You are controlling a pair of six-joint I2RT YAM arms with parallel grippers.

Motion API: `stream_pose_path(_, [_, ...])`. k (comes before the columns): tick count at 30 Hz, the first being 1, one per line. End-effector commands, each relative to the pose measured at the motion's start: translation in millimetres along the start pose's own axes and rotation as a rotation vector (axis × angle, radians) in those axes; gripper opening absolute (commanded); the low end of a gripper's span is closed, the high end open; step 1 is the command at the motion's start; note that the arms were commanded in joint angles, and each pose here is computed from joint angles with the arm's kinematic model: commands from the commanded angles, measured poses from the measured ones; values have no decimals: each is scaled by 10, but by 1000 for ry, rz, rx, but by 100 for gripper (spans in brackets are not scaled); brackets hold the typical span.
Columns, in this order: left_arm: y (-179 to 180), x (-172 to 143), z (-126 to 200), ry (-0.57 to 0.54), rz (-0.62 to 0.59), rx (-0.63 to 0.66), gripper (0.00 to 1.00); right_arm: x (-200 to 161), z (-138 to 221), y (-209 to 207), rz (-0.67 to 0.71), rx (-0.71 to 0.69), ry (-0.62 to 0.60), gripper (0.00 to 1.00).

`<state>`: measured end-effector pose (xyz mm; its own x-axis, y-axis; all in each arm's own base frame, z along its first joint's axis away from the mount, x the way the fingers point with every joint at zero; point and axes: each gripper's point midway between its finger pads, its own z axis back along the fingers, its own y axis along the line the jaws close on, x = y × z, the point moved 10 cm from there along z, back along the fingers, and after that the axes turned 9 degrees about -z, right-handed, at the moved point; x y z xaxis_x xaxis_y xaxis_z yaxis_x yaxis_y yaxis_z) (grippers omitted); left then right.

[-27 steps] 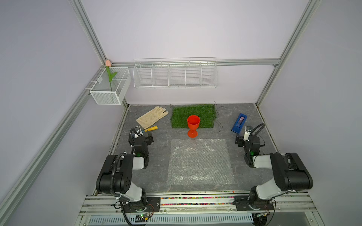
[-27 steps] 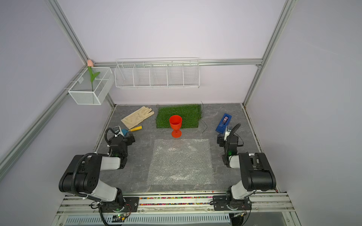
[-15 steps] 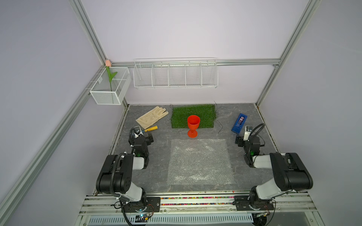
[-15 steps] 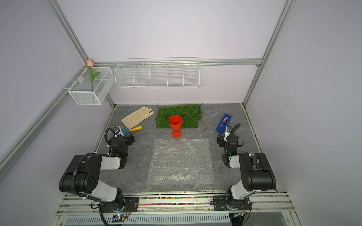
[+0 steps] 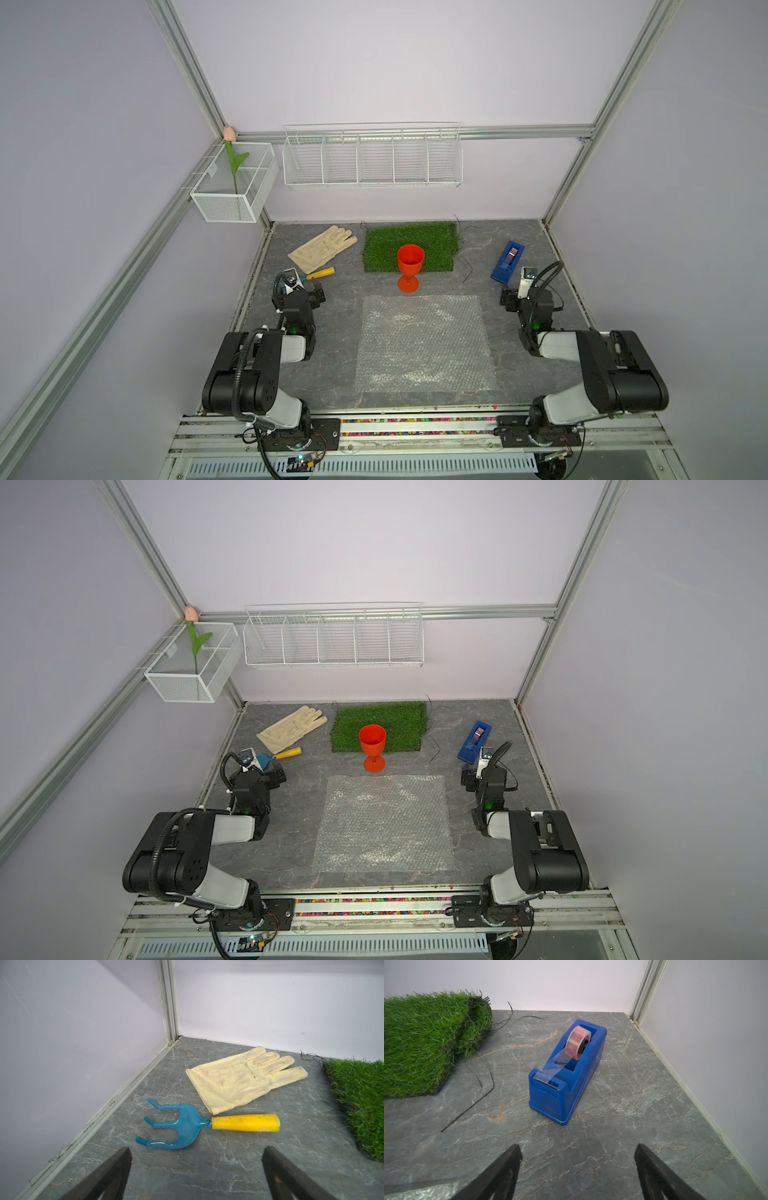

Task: Wrap wine glasses in bubble wrap
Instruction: Pick up the wine glass at the center of the board.

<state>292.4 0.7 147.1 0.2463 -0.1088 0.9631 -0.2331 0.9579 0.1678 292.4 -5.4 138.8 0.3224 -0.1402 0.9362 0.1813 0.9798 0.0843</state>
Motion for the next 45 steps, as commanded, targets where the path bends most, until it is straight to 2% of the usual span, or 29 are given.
stream_pose_path(1, [-78, 236, 133, -41, -60, -14, 100, 307, 140, 29, -13, -3, -16, 89])
stream_pose_path(3, [-186, 427, 216, -49, -116, -23, 100, 542, 271, 53, -98, 21, -16, 89])
stream_pose_path(6, [-242, 713, 347, -78, -24, -29, 100, 862, 447, 150, -263, 122, -2, 89])
stream_pose_path(7, [-273, 816, 394, -90, 17, -76, 100, 958, 493, 179, -360, 144, 28, 89])
stream_pose_path(9, [-381, 973, 511, -135, 67, -195, 99, 1083, 544, 305, -469, 281, 91, 89])
stream_pose_path(11, [-601, 1080, 670, -187, 49, -341, 99, 1146, 582, 483, -542, 434, 116, 89])
stream_pose_path(13, [-832, 1114, 785, -208, 3, -481, 100, 1162, 598, 633, -582, 517, 151, 89])
stream_pose_path(16, [-1180, 1081, 882, -191, -23, -677, 100, 1139, 602, 897, -538, 596, 172, 89])
stream_pose_path(20, [-1608, 920, 962, -168, -112, -845, 100, 1020, 591, 1192, -467, 633, 181, 89])
stream_pose_path(25, [-1962, 792, 791, -124, -144, -969, 100, 838, 535, 1350, -421, 630, 174, 89])
stream_pose_path(33, [-2396, 689, 450, -172, -166, -1000, 98, 610, 447, 1449, -338, 577, 180, 89])
stream_pose_path(37, [-2482, 661, 281, -201, -146, -965, 100, 567, 417, 1457, -324, 566, 190, 89])
stream_pose_path(45, [-2648, 651, 33, -233, -131, -999, 100, 535, 376, 1477, -307, 560, 199, 89])
